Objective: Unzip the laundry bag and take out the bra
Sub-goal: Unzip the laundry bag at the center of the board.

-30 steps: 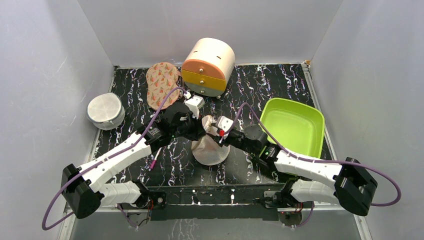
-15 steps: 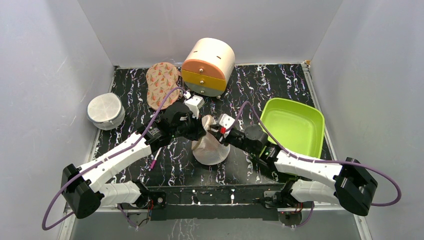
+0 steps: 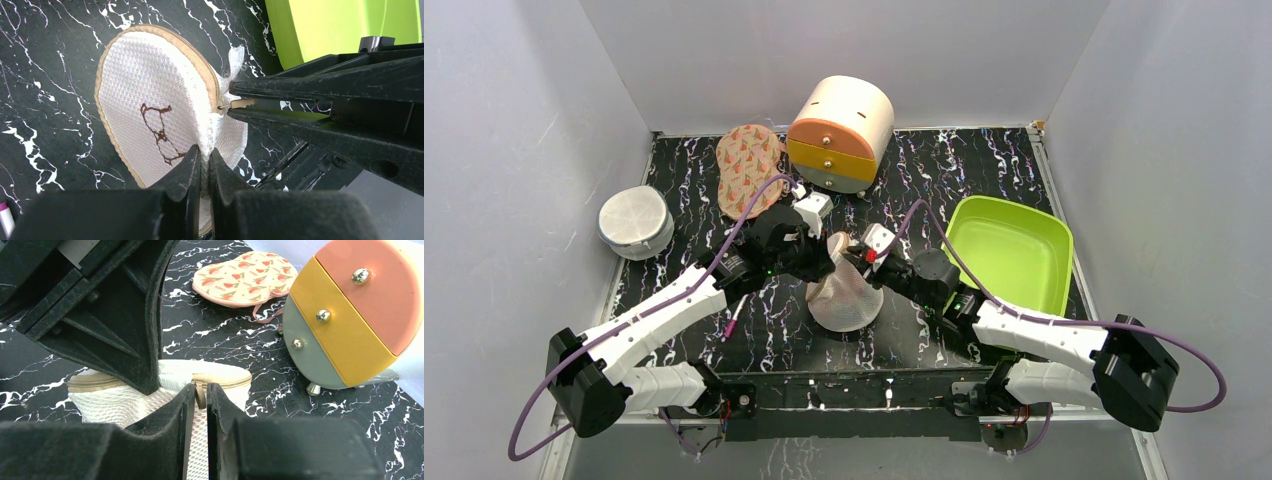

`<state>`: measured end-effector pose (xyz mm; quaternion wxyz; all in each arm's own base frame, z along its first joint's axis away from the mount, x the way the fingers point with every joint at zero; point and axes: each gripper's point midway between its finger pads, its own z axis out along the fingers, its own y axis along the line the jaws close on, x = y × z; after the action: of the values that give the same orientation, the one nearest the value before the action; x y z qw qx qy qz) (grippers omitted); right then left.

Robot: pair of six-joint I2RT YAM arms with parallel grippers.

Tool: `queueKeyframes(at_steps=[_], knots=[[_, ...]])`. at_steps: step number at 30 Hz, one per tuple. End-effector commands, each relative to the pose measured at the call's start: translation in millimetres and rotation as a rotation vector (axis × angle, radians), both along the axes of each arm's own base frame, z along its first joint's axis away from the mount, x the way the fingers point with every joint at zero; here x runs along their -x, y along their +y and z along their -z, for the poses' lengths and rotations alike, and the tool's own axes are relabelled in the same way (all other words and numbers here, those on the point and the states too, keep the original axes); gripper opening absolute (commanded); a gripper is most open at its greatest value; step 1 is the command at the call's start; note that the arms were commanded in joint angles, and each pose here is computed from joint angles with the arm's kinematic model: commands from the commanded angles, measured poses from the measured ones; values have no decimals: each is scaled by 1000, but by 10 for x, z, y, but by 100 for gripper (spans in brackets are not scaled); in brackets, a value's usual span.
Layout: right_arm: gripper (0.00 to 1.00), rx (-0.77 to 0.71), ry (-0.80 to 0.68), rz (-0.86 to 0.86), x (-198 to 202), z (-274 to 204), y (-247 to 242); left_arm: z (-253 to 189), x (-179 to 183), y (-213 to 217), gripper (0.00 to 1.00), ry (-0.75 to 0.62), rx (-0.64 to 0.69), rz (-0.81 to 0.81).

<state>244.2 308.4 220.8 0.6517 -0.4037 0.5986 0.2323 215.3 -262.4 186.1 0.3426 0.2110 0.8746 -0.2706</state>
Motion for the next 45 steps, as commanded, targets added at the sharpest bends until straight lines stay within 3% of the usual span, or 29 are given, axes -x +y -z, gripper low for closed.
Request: queueKeyframes(at_steps=[1, 7, 12, 22, 30, 34, 39, 40, 45], knots=[[14, -74, -44, -36, 16, -245, 82, -238, 10, -20, 0, -40, 49, 16], [14, -70, -38, -39, 14, -213, 95, -237, 13, -31, 0, -37, 51, 21], [0, -81, -31, 10, -49, -233, 43, -242, 10, -16, 0, -54, 38, 34], [0, -64, 35, 131, -167, -109, -162, -207, 19, 156, 0, -192, -106, 178], [0, -151, 172, 136, -345, -28, -390, -138, 122, 230, 0, -229, -156, 280], [0, -124, 156, -7, -195, -77, -253, -154, 122, 183, 10, -215, -126, 268], [0, -119, 180, -159, 0, -158, -76, -299, 124, -9, 37, -195, -8, 251], [0, -141, 196, -195, 59, -220, -37, -384, 103, -117, 47, -181, 57, 233], [0, -171, 219, -263, 173, -318, 38, -256, 50, -231, 45, -90, 38, 222]])
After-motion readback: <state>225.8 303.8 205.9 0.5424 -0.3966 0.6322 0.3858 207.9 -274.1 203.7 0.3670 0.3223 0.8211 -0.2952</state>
